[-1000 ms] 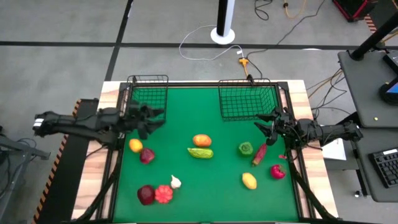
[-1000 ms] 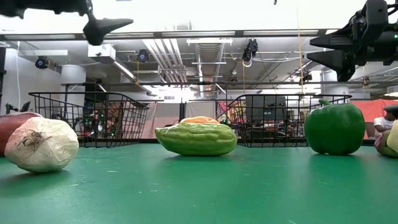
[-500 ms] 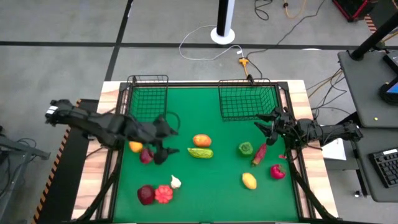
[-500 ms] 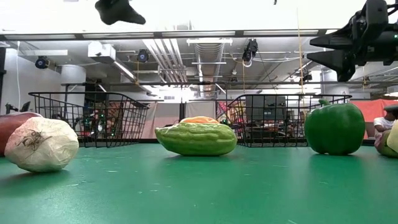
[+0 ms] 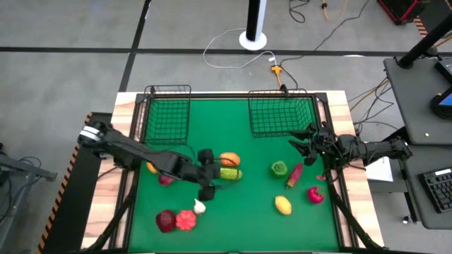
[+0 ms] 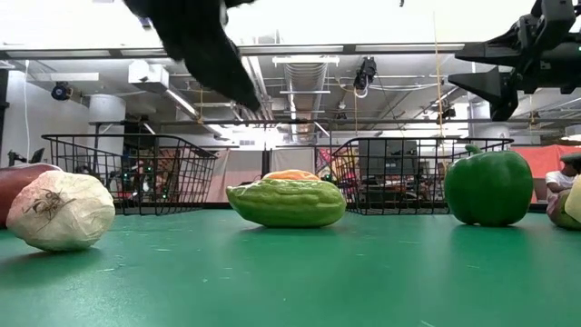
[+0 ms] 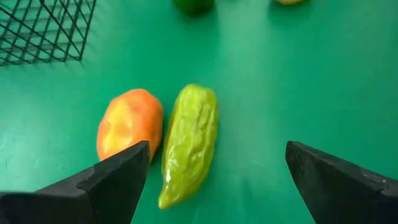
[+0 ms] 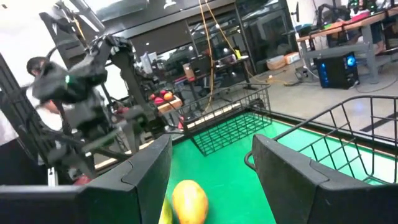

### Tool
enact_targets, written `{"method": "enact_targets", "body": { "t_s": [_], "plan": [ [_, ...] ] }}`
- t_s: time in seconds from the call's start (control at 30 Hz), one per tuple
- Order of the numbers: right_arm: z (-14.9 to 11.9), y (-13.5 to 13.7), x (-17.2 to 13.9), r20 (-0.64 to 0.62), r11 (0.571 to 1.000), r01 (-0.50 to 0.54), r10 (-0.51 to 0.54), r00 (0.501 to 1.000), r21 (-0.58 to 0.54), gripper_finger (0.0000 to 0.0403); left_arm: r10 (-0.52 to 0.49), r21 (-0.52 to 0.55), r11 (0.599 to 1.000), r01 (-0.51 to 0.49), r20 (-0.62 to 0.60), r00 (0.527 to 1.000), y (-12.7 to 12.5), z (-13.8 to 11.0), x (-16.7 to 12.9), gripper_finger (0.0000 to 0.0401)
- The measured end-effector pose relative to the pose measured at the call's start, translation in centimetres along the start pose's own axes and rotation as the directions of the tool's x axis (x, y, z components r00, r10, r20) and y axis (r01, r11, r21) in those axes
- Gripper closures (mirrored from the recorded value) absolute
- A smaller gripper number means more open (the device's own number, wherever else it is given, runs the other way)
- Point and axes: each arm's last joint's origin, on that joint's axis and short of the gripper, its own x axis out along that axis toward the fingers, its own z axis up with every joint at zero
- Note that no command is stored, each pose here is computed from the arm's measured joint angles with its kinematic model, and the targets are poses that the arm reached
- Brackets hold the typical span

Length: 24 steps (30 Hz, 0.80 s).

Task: Sort produce into baskets
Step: Put the green cucumber into the right wire basket

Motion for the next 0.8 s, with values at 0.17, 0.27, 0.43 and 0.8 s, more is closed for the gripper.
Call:
{"method": "enact_targets", "body": {
  "t_s": [0.17,0.27,0.43,0.8],
  "plan": [
    [0.0,0.0,0.0,0.000,1.000,0.000,0.000,1.000,0.000,0.0188,0.063,0.060,0.996,-0.059,-0.076,0.995,-0.9,-0.7,3.4,0.0045],
    [0.0,0.0,0.0,0.000,1.000,0.000,0.000,1.000,-0.001,0.0188,0.085,0.081,0.994,-0.077,-0.093,0.992,-1.4,-0.7,4.8,0.0045],
    [0.0,0.0,0.0,-0.001,1.000,0.000,0.000,1.000,-0.003,0.0188,0.104,0.098,0.991,-0.092,-0.124,0.987,-1.7,-1.0,6.1,0.0045],
    [-0.1,0.0,0.0,-0.005,1.000,0.002,-0.002,1.000,-0.013,0.0188,0.117,0.099,0.990,-0.102,-0.157,0.981,-1.7,-2.0,6.7,0.0045]
  ]
}}
